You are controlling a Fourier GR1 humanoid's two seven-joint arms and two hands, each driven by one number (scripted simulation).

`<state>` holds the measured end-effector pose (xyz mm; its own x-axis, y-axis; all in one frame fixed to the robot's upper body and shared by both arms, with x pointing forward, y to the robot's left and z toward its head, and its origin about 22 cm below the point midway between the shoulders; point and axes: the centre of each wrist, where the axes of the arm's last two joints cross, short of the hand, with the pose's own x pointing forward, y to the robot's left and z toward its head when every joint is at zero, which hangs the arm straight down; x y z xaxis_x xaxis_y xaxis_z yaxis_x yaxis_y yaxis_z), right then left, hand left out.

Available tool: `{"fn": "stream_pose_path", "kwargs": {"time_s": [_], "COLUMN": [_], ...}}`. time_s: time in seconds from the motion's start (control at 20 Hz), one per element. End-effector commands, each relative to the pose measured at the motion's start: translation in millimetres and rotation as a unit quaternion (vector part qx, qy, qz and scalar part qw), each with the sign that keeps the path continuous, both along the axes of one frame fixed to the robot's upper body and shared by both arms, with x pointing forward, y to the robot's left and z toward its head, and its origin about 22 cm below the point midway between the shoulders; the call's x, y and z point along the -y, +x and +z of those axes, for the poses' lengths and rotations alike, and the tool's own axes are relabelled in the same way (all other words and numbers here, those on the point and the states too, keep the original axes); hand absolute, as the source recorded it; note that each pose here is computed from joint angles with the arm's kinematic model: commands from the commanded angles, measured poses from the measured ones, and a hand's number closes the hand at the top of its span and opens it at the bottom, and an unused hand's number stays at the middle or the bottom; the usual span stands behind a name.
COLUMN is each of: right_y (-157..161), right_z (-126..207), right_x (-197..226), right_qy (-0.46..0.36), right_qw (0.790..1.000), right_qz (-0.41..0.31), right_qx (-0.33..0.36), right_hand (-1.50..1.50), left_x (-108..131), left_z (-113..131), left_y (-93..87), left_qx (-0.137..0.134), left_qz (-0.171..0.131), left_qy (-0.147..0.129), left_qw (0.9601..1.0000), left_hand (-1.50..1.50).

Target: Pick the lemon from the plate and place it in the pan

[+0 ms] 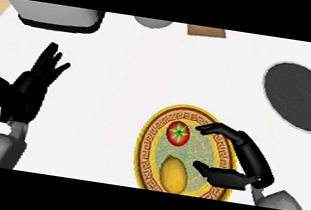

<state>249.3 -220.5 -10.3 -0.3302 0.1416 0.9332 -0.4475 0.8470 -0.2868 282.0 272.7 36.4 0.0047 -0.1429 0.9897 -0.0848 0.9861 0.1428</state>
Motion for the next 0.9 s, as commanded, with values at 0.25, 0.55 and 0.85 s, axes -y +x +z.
{"fn": "stream_pose_path", "kwargs": {"time_s": [0.25,0.55,0.85], "right_y": [-40,-24,-33], "right_z": [72,166,219], "right_x": [87,90,64], "right_qy": [-0.119,-0.286,-0.304], "right_qw": [0.987,0.950,0.946], "right_qz": [0.002,0.036,0.025], "right_qx": [0.110,0.115,0.106], "right_hand": [-1.50,-1.50,-1.50], "left_x": [-15,2,-2], "left_z": [6,11,15], "left_y": [5.4,5.6,20.1], "left_qx": [0.015,0.024,0.028], "left_qz": [0.019,0.014,0.008], "left_qy": [0.005,0.005,0.006], "left_qw": [0.9997,0.9996,0.9996], "left_hand": [0.00,0.00,0.00]}}
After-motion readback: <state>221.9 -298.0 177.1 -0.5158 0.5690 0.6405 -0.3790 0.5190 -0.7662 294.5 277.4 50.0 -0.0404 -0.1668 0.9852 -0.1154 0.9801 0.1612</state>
